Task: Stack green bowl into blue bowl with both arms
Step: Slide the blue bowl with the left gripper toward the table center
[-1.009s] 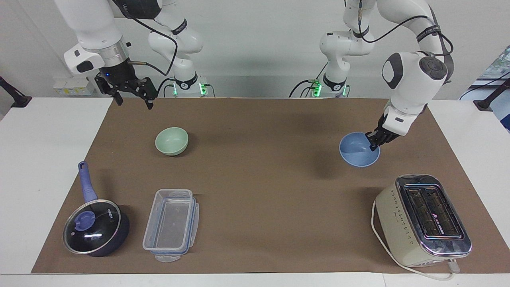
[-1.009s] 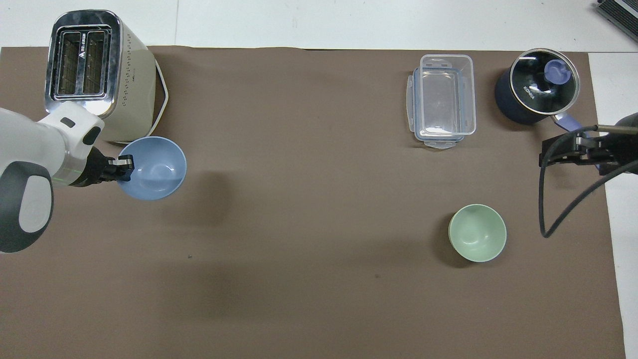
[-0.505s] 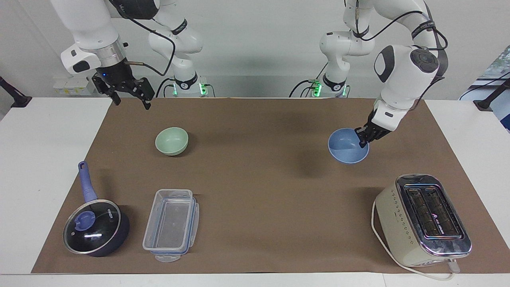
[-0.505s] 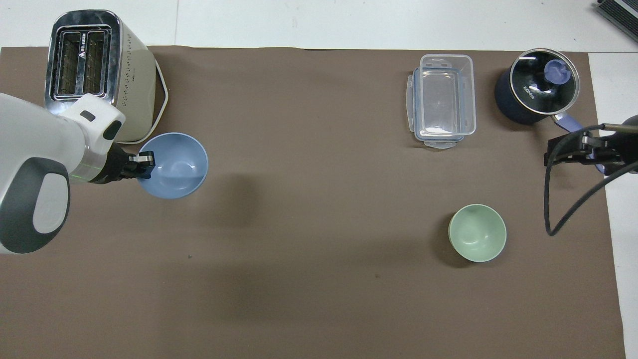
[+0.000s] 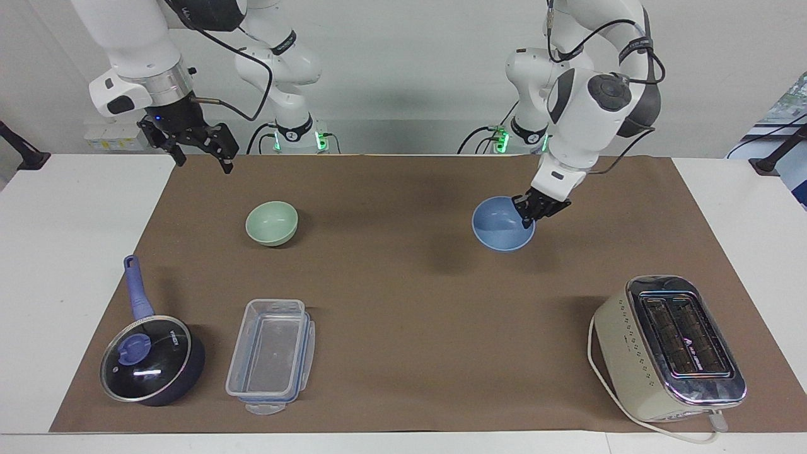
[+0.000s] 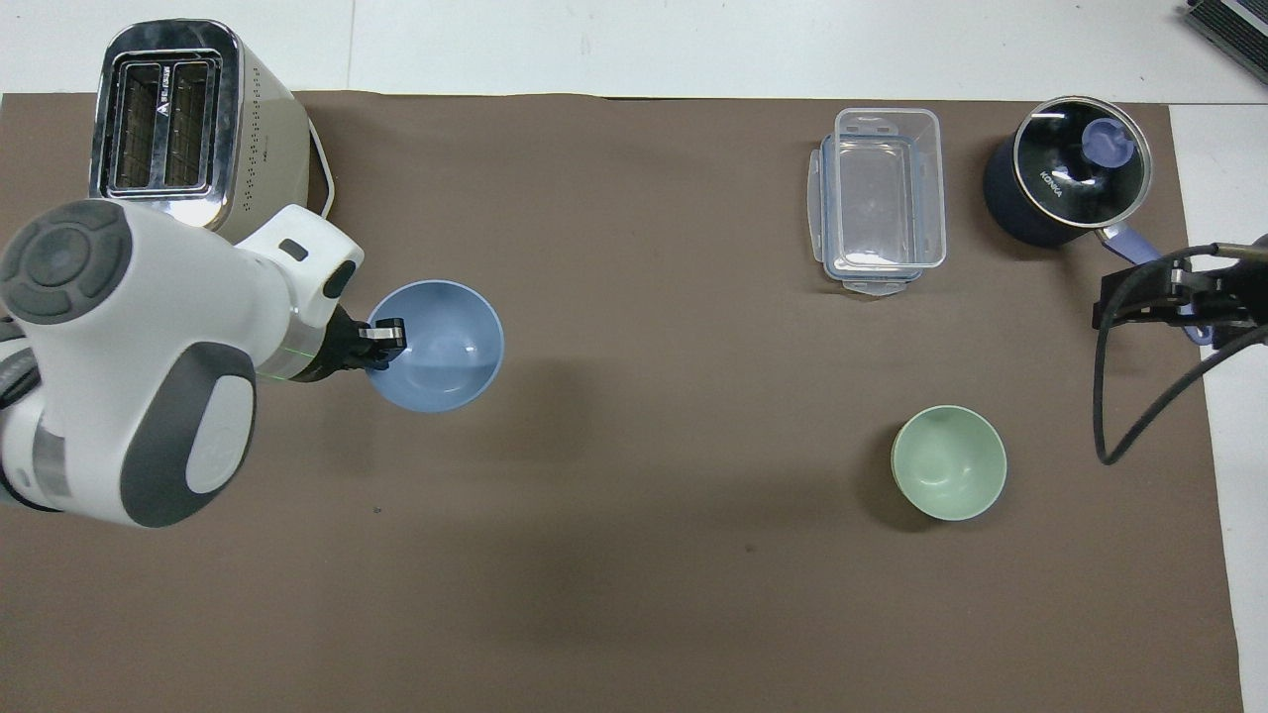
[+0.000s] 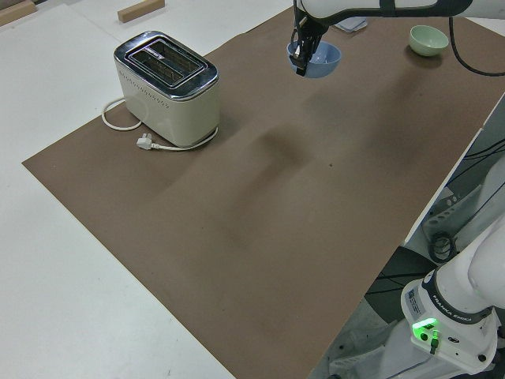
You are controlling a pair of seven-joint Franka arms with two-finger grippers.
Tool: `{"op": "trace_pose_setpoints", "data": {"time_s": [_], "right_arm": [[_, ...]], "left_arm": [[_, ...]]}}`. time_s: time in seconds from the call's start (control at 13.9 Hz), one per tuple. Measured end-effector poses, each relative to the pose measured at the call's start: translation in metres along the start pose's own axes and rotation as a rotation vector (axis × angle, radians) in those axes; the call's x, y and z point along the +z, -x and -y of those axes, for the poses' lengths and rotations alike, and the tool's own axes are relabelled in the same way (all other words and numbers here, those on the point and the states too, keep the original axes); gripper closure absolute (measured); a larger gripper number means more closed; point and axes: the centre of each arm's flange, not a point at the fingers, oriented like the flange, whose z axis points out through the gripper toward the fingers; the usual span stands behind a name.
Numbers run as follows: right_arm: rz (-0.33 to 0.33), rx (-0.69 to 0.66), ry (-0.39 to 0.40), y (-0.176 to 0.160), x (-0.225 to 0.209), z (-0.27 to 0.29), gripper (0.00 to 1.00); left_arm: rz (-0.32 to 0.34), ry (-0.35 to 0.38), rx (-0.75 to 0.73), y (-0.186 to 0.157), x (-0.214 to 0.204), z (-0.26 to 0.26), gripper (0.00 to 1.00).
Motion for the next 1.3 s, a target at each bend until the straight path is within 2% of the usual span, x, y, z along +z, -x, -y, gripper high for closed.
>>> {"op": "trace_pose_setpoints", "data": {"time_s": [0.14,0.36,0.94,1.23,1.3], "right_arm": [[0.000,0.000,0.000,0.000,0.000,0.000,0.00],[0.000,0.000,0.000,0.000,0.000,0.000,0.00],[-0.016,-0.001,-0.002,0.004,0.006,0.000,0.00],[-0.017,0.000,-0.001,0.007,0.011,-0.002,0.00],[-0.018,-0.001,-0.001,0.006,0.013,-0.004,0.00]], "left_arm": [[-0.021,0.014,0.007,0.015,0.013,-0.033,0.95],[-0.027,0.020,0.033,0.041,0.055,-0.062,0.95],[-0.005,0.000,0.102,0.095,0.133,-0.075,0.95],[0.008,-0.008,0.130,0.120,0.148,-0.090,0.95],[0.009,-0.008,0.132,0.121,0.149,-0.091,0.89]]}}
